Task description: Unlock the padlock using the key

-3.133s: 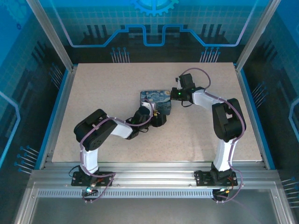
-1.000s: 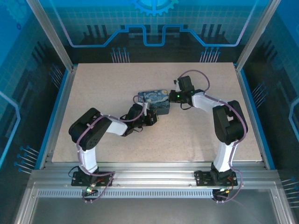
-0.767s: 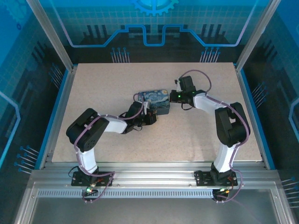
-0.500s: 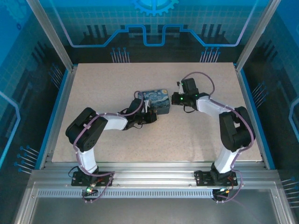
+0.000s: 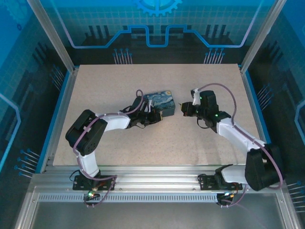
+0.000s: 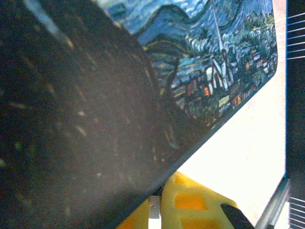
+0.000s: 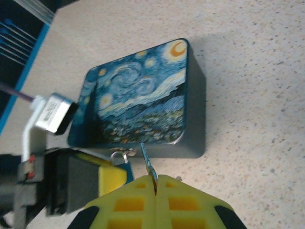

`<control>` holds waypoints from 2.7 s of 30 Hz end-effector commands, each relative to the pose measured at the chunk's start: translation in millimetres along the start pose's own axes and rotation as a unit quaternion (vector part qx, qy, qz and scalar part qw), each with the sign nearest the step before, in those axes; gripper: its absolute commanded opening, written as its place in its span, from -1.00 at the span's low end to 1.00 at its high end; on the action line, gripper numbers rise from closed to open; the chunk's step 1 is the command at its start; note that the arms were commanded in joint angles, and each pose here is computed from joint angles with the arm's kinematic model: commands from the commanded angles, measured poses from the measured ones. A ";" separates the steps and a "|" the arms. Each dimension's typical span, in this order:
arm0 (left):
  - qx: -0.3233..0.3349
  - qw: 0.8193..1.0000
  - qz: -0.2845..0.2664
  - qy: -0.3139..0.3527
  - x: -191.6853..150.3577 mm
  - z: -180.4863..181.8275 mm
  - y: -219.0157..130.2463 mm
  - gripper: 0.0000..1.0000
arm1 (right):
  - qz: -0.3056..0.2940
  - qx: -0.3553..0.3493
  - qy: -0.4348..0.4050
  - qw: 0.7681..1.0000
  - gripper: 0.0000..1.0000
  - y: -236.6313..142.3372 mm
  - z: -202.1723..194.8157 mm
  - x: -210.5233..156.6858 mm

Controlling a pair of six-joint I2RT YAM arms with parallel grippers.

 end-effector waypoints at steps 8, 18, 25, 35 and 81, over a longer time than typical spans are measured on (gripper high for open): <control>-0.051 0.997 0.024 -0.060 8.6 -28.6 -3.4 -1.00 | -0.065 0.079 0.043 0.994 -1.00 -42.2 28.4 -7.8; -0.049 0.995 0.038 -0.083 7.9 -28.2 1.2 -1.00 | -0.065 0.119 0.097 0.986 -1.00 -28.2 44.6 -31.1; -0.054 0.994 0.039 -0.086 9.1 -29.9 -0.5 -1.00 | -0.065 0.122 0.122 0.983 -1.00 -12.6 51.6 -41.5; -0.057 0.994 0.040 -0.090 10.1 -28.2 -2.2 -1.00 | -0.060 0.108 0.186 0.975 -1.00 -11.2 46.3 -33.2; -0.110 0.984 0.052 -0.132 11.7 -29.9 2.3 -1.00 | -0.052 0.140 0.347 0.926 -1.00 63.2 41.4 -83.3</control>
Point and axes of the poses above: each hand's point on the last joint's axis, 136 mm out from that joint toward the fingers, its own y axis out along the fingers, its own z axis along the line the jaws close on, x = y × z, the point moved 2 cm from there along -y, back along the fingers, and after that the axes turned 13 degrees about -y, right-handed, at the moved point
